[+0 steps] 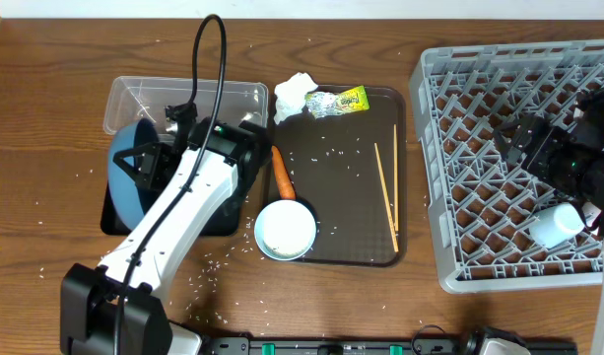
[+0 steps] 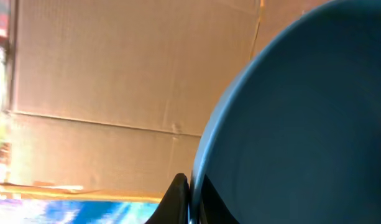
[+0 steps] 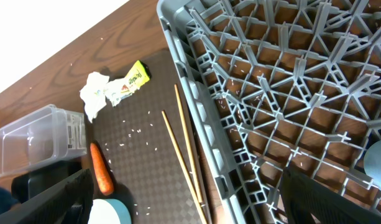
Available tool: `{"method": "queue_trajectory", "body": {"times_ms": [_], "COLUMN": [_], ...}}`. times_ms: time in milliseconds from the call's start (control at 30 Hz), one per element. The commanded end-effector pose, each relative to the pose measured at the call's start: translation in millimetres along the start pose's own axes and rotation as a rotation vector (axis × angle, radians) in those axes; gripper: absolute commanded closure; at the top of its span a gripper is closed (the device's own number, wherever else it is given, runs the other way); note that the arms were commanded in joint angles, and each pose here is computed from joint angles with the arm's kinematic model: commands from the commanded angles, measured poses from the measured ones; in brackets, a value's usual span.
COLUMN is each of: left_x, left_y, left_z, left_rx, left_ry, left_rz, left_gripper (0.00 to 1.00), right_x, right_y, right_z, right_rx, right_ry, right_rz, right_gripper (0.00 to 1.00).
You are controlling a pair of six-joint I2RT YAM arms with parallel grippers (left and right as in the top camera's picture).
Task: Sort waste into correct bins and load items into the dishwasher rack
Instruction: 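Tip the blue plate over the black tray to dump the food, then bring the plate to center and grasp its rim with the right gripper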
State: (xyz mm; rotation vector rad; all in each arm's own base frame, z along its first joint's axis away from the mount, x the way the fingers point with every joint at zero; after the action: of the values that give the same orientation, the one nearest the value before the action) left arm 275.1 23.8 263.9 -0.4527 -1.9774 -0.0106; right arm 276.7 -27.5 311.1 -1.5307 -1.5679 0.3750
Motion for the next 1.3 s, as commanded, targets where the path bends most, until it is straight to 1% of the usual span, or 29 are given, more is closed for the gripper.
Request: {"method": "queue_trajectory", "body": {"times_ms": [0,133,333,367,500,633,667,733,767,800,833,900,1000,1133,1200,1267], "left_x": [0,10,10,11,20,37,37,33,30,29,30,34,34,25,25,27], "left_y": [0,0,-1,-1,-10,-29,-39,-65,-85,-102,-117,-139,-151,-159,-166,-174], "left_z": [-1,-4,0,0,1,-5,-10,-24,-34,-43,-50,-58,-61,-63,-65,-68], "left_rx": [0.008,-0.032,-0.008,0.007,0.083,0.183,0.204,0.203,0.170,0.129,0.089,0.033,-0.004,-0.009,-0.030,-0.060], "left_ry": [-0.065,-0.006,-0.015,-0.030,-0.166,-0.381,-0.440,-0.487,-0.491,-0.491,-0.490,-0.494,-0.478,-0.444,-0.442,-0.444], "left_rz": [0.015,-0.037,-0.014,0.003,0.130,0.392,0.515,0.805,0.990,1.142,1.264,1.418,1.450,1.458,1.475,1.498], "left_gripper": [0.94,0.94,0.94,0.94,0.94,0.94,0.94,0.94,0.94,0.94,0.94,0.94,0.94,0.94,0.94,0.94], "right_x": [2,2,2,4,18,36,44,59,68,77,86,105,132,164,172,170], "right_y": [1,1,1,0,-1,-4,-6,-10,-13,-15,-16,-18,-19,-21,-16,-4], "right_z": [0,1,1,2,2,1,1,2,4,6,8,15,28,43,46,47], "right_rx": [0.003,0.007,0.009,0.010,0.011,-0.001,-0.007,-0.013,-0.014,-0.012,-0.009,0.005,0.029,0.029,0.022,0.016], "right_ry": [-0.026,-0.025,-0.027,-0.040,-0.120,-0.176,-0.206,-0.264,-0.292,-0.315,-0.340,-0.395,-0.485,-0.614,-0.647,-0.654], "right_rz": [-0.002,-0.002,-0.003,-0.015,-0.123,-0.264,-0.326,-0.428,-0.486,-0.534,-0.578,-0.651,-0.725,-0.802,-0.757,-0.631], "right_gripper": [0.12,0.11,0.11,0.11,0.11,0.14,0.14,0.16,0.17,0.17,0.17,0.17,0.16,0.17,0.20,0.20]}}
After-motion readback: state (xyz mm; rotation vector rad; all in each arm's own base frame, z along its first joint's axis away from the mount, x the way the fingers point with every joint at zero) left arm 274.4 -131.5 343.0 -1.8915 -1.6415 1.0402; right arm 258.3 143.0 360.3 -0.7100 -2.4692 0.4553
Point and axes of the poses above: each gripper's point midway between its finger pads, its own y axis out along the fingers, its own x axis along the line the jaws close on, z = x × y, the point moved 4 cm from there along -y, back along the fingers, and after that the axes turned 8 degrees about -y, right-handed, at the moved point
